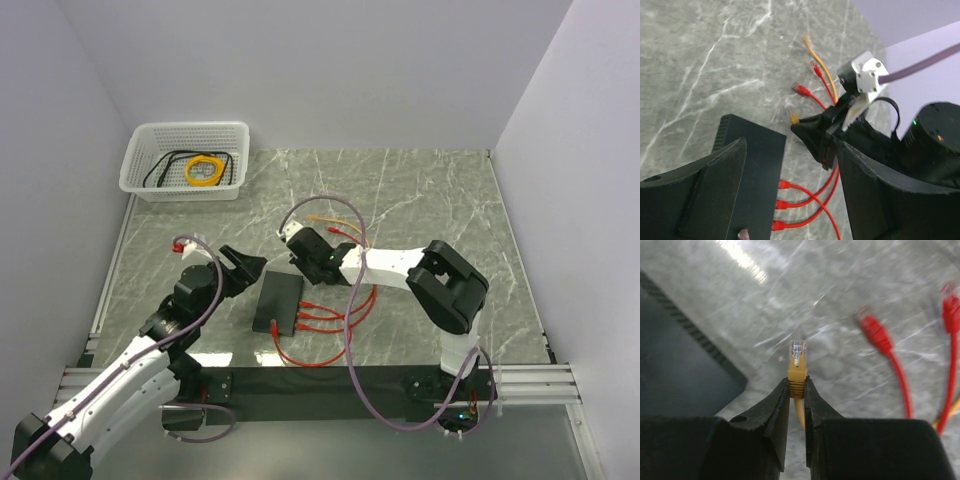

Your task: Insert the plug into the switch port

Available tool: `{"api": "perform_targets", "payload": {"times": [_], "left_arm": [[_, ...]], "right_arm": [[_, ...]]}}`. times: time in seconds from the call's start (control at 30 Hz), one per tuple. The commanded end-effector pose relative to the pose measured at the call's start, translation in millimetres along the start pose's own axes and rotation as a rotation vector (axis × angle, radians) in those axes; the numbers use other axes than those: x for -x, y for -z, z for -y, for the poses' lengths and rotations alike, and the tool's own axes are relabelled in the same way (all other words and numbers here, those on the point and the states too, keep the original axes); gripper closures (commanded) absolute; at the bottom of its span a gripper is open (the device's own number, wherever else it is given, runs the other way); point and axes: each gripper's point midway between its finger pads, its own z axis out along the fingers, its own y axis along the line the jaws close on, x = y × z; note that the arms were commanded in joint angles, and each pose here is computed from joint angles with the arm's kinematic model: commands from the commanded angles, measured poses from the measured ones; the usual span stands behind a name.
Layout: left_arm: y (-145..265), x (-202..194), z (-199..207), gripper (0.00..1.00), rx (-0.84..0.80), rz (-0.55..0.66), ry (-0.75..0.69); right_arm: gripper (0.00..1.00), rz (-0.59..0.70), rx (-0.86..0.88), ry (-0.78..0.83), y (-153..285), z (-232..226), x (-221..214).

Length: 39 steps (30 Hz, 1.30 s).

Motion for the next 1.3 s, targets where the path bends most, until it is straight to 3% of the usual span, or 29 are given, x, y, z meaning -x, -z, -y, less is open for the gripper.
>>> {"api": "perform_targets", "payload": {"times": [0.0, 0.37, 0.57, 1.27], "left_arm": [[-6, 2, -6, 0.2, 0.022, 0.01, -0.028], [-26, -17, -28, 0.22, 0.047, -0.068, -0.004], [-32, -23, -33, 0.23, 0.05, -0.08, -0.01], [-56, -60, -51, 0.31, 0.037, -0.196, -0.016]], "right_arm": [[1.0, 0.023, 0.04, -0.091, 8, -14, -1], [1.0, -0.003, 0.083, -0.203, 22, -22, -36], [1.0, 0.052, 0.201, -0.237, 38, -43, -32], [1.0, 0.132, 0.318, -0.205, 55, -73, -26]]}}
